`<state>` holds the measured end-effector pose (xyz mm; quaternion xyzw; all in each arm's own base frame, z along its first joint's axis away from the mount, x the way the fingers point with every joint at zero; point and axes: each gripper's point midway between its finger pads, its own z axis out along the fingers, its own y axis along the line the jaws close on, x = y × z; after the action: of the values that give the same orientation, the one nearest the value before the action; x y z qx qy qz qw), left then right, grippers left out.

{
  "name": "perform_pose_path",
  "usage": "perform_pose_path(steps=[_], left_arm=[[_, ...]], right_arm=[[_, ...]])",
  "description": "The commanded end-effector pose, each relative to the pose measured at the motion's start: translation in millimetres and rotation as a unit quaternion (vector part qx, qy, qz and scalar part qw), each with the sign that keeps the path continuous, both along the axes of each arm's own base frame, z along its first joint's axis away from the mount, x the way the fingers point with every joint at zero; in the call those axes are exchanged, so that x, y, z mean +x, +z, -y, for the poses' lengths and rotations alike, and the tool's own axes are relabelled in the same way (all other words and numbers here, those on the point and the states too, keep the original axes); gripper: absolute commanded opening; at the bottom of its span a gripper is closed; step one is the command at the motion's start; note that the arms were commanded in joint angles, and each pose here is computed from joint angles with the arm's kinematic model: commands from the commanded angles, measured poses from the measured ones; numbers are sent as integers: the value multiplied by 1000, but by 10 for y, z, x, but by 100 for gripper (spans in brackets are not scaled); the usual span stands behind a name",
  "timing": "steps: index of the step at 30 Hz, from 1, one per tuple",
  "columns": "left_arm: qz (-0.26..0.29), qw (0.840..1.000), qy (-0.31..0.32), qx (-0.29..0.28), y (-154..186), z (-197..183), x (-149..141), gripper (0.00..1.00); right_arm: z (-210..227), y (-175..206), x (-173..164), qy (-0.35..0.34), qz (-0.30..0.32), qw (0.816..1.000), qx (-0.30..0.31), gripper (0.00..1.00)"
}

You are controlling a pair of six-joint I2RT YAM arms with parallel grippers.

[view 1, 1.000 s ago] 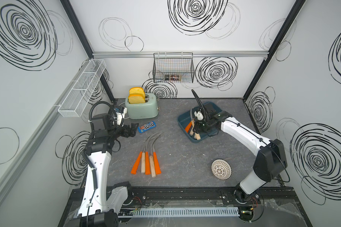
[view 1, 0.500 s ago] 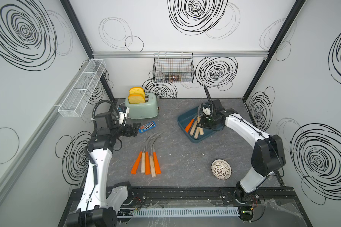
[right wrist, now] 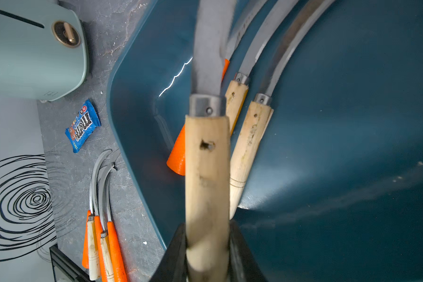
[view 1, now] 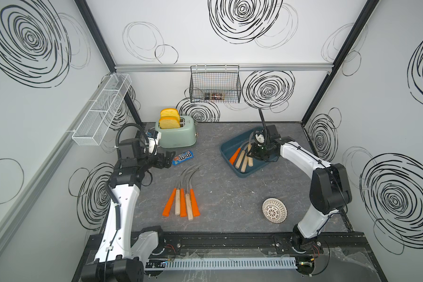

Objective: Put small sickles into storage boxes
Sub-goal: Place the sickle in the storage box.

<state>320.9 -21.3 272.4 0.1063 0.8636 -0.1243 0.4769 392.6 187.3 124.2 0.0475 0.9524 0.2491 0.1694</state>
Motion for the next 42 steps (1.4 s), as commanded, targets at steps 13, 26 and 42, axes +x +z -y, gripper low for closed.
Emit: perform_pose_path(steps=[13,26,42], left_arm=[[32,998,-32,38,177,115,85,96],[45,998,-43,29,438,176,185,96],[47,998,-38,27,437,172,131,96]], right_arm=[[0,-174,22,-19,-15,1000,19,0],[72,-269,200,-42,-22,999,12,1],[-1,-371,328,-49,-28,998,30,4]])
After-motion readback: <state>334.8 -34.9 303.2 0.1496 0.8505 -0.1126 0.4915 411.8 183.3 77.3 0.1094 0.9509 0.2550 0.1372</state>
